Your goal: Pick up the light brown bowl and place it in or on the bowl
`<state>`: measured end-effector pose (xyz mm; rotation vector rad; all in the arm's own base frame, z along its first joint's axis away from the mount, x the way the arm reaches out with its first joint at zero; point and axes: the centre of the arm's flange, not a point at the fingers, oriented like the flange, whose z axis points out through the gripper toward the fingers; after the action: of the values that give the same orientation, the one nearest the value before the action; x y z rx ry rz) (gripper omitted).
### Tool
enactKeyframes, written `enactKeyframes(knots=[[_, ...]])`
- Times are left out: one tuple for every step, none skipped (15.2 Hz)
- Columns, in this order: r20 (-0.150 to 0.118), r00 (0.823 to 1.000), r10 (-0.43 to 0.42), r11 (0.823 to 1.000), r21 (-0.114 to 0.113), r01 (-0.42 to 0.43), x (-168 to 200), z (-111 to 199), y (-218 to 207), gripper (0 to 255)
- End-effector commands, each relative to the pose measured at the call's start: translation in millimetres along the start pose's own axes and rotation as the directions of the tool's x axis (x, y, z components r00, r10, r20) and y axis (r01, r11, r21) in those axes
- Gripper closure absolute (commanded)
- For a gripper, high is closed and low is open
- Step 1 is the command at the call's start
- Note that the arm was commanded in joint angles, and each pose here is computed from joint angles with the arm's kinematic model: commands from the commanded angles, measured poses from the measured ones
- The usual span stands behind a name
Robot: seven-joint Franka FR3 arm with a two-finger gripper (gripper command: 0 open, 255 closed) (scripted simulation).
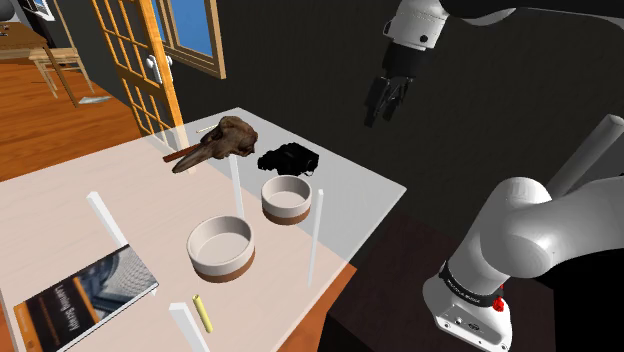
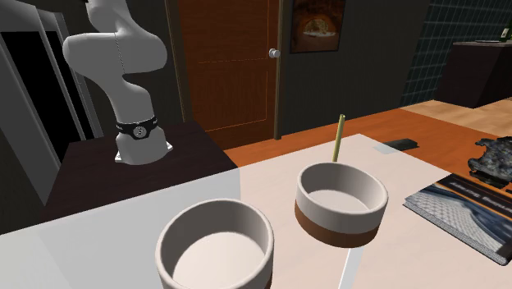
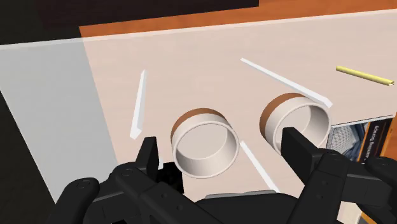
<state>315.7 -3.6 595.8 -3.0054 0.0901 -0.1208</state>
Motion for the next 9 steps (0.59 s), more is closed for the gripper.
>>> enactKeyframes(knots=[[0.000,1.000,0.000,1.000,0.000,0.000,0.0,0.0,0.0,0],[0.002,1.000,-0.001,1.000,-0.004,0.001,6.5,9.7,-7.1,0],[0.004,1.000,-0.002,1.000,-0.009,0.002,12.9,19.5,-14.2,0],[0.006,1.000,-0.003,1.000,-0.013,0.003,19.4,29.3,-21.3,0],[0.008,1.000,-0.004,1.000,-0.018,0.004,25.8,39.1,-28.3,0],[0.010,1.000,-0.005,1.000,-0.022,0.005,32.1,49.0,-35.3,0],[0.012,1.000,-0.006,1.000,-0.026,0.006,38.5,59.0,-42.3,0],[0.014,1.000,-0.007,0.999,-0.031,0.008,44.8,68.9,-49.2,0],[0.016,1.000,-0.008,0.999,-0.035,0.009,51.1,79.0,-56.1,0]])
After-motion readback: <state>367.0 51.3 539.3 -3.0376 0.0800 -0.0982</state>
